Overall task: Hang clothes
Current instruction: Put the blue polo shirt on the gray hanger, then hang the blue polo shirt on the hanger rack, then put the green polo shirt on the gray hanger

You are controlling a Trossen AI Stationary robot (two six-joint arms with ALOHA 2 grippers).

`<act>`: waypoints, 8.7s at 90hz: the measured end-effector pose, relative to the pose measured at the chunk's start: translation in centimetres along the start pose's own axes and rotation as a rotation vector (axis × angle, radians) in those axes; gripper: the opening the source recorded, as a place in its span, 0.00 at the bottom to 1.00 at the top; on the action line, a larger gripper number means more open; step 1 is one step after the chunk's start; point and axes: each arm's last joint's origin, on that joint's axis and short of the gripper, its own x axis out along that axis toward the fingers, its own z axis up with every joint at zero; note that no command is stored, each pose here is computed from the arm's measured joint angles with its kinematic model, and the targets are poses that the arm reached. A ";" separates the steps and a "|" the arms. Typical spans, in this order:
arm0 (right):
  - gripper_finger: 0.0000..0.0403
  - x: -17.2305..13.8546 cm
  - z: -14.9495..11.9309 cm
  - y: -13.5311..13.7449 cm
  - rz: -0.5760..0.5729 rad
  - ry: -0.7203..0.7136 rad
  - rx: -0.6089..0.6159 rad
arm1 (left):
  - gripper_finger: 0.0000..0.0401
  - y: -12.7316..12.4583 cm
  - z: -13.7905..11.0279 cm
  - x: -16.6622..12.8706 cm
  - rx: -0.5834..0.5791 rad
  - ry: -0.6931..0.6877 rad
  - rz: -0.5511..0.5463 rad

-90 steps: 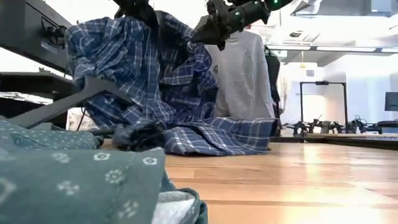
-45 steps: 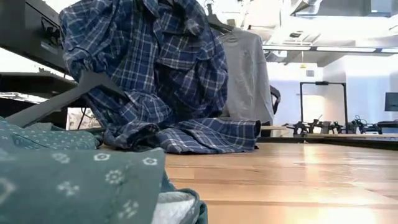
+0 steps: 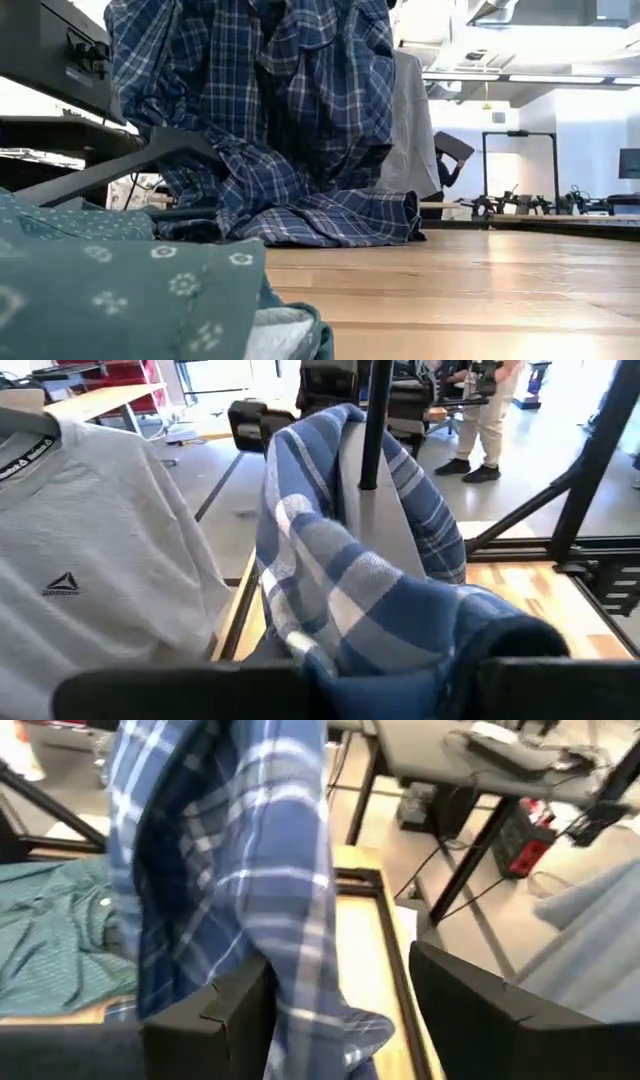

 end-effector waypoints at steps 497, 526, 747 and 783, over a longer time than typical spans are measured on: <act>0.51 -9.4 -1.0 2.1 -0.224 0.053 0.320 | 0.17 1.6 -8.0 10.1 -0.164 0.684 0.348; 0.49 -11.6 -3.2 5.6 -0.160 -0.070 0.279 | 0.17 -1.9 -10.4 13.2 -0.357 0.513 0.322; 0.36 27.3 -16.1 31.6 0.288 0.839 0.206 | 0.17 -27.3 -20.5 -5.2 -0.575 1.032 -0.116; 0.30 14.8 -9.9 31.1 0.071 1.125 0.054 | 0.17 -26.8 -19.2 -4.4 -0.680 1.008 -0.075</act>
